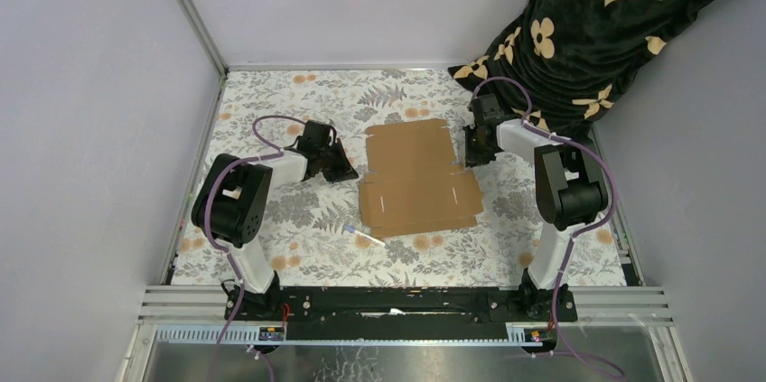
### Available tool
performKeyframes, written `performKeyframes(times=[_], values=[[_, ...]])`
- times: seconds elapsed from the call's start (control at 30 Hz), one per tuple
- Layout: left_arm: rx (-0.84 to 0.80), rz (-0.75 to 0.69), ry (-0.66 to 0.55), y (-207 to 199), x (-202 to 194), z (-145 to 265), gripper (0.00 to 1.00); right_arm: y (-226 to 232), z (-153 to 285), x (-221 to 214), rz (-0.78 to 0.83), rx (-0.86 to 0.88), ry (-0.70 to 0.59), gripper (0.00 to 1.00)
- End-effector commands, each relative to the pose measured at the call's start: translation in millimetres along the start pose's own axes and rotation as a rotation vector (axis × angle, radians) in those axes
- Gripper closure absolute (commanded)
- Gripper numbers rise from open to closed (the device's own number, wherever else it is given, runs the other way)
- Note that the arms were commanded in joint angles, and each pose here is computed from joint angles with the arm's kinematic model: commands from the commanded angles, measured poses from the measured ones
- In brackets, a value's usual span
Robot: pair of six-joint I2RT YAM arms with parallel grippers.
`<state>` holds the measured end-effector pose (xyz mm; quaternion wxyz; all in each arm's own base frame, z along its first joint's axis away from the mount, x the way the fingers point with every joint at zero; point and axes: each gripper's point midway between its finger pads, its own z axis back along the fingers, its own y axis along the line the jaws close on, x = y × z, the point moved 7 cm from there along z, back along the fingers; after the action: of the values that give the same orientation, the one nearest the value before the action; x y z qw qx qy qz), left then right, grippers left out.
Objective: Fold the paper box
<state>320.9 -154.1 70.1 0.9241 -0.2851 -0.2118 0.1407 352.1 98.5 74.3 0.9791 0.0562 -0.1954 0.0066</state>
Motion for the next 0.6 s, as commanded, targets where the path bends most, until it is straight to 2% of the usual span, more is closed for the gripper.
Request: performKeyframes(times=[0.0, 0.57], values=[[-0.035, -0.035, -0.011, -9.8, 5.6, -3.9, 1.00, 5.7, -8.0, 1.9, 0.010, 0.043, 0.014, 0.78], [-0.034, -0.057, 0.018, -14.2, -4.0, -11.6, 1.00, 9.5, -7.2, -6.1, 0.008, 0.092, 0.033, 0.77]])
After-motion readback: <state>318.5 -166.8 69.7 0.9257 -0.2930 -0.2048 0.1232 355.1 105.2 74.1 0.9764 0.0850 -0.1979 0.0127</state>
